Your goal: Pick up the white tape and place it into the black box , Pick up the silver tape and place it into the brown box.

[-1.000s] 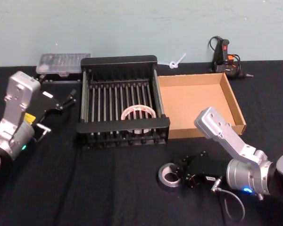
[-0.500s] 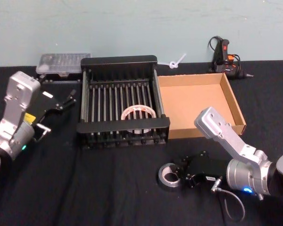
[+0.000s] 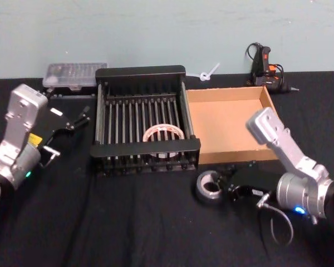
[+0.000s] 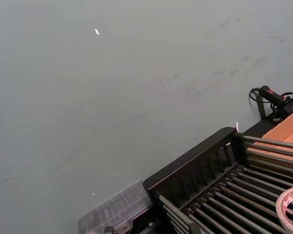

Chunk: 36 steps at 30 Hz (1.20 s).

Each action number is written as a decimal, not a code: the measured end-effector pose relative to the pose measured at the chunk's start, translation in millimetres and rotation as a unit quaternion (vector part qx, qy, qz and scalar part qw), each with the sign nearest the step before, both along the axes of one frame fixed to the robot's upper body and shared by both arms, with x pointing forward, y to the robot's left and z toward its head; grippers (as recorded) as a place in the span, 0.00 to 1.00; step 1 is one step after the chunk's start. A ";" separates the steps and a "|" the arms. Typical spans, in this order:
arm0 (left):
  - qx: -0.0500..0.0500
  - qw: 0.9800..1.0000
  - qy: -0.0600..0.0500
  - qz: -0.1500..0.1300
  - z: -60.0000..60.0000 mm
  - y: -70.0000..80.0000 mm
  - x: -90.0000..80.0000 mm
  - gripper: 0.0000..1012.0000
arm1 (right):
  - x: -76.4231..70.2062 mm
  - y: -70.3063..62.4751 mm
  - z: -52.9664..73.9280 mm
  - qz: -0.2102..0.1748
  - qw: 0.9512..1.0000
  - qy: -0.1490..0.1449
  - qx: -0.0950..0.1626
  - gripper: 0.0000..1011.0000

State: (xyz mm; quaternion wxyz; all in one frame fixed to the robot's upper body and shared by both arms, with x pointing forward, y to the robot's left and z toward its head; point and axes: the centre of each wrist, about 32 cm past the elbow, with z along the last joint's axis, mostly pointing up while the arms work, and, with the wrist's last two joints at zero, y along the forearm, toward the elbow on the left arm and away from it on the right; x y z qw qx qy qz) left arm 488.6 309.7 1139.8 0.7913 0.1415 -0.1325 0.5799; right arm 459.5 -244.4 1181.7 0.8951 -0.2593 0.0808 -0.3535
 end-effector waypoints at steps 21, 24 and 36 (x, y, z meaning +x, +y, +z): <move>0.000 1.000 0.000 0.000 0.0 0.0 0.0 0.99 | 36.3 -22.6 28.3 -0.111 0.991 -0.069 0.022 0.15; 0.000 1.000 0.000 0.000 0.0 0.0 0.0 0.99 | 43.4 -23.9 27.6 -0.124 0.990 -0.069 0.018 0.15; 0.000 1.000 0.000 0.000 0.0 0.0 0.0 0.99 | 63.0 -27.8 21.5 -0.160 0.985 -0.062 0.016 0.15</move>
